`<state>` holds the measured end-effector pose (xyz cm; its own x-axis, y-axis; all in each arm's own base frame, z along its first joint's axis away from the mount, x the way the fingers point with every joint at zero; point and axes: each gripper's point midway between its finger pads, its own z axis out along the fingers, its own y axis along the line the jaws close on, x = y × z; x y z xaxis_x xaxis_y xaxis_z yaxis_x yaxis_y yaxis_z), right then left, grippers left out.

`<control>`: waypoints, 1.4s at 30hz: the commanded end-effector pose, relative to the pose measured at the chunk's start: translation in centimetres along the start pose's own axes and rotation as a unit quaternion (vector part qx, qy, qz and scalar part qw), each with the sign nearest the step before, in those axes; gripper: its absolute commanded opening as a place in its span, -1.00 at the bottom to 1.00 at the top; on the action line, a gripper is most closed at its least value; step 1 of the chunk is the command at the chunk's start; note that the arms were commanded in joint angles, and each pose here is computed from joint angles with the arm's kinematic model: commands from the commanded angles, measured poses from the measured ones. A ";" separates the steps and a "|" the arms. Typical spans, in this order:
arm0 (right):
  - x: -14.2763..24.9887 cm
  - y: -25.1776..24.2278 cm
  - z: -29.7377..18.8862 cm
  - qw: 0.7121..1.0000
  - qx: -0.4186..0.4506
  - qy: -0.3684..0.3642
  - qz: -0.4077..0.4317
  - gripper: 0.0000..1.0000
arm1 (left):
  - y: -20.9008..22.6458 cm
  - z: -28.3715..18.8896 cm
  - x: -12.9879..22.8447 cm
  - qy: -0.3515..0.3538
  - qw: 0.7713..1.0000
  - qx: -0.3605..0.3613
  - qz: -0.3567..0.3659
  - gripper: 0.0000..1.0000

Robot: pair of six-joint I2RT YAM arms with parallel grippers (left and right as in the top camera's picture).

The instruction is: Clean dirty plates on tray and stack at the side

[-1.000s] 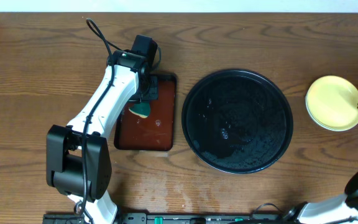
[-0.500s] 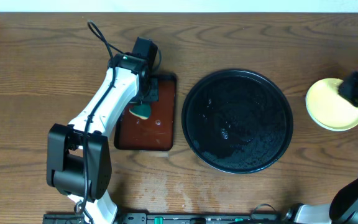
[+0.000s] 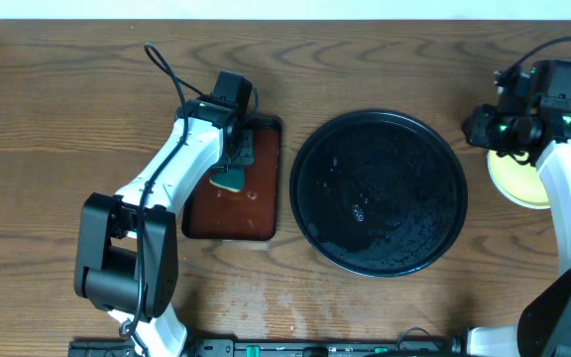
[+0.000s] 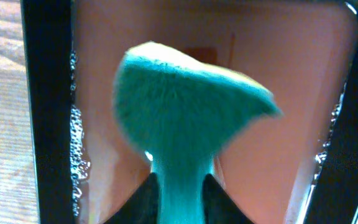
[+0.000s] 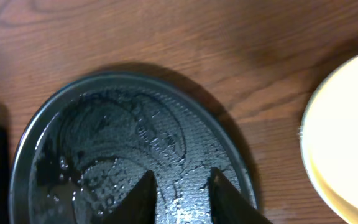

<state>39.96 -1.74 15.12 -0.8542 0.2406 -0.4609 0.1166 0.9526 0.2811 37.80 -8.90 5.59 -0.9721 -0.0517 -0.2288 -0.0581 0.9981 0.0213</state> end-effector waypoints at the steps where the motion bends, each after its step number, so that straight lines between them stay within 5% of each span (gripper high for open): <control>1: -0.3 0.8 -0.2 1.000 -0.006 -0.003 -0.027 -0.25 | 0.1 0.4 0.2 0.003 1.000 -0.004 0.004 -0.18; 3: -0.2 0.7 -0.2 1.000 -0.005 -0.002 -0.026 0.32 | 0.1 0.4 0.2 0.003 1.000 -0.004 0.004 0.14; 4: -0.1 0.6 -0.2 1.000 -0.002 0.000 -0.026 0.98 | 0.1 0.4 0.2 0.004 1.000 -0.004 0.004 0.27; 7: 0.9 0.4 -0.2 1.000 0.002 0.021 -0.020 0.98 | 0.1 0.4 0.3 0.005 1.000 -0.004 0.004 0.52; 36: 1.7 0.3 -0.3 0.999 0.004 0.036 -0.016 0.98 | 0.1 0.4 0.3 0.005 1.000 -0.004 0.005 0.56; 42: 0.6 1.3 -3.1 1.000 -0.001 -0.006 -0.028 0.99 | 0.1 0.4 0.3 0.005 1.000 -0.004 0.005 0.57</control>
<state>38.11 -1.28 14.65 -0.8894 0.2151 -0.4034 0.1100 0.9571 0.2680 37.86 -8.98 5.60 -0.9717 -0.0504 -0.2309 -0.0559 0.9983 0.0173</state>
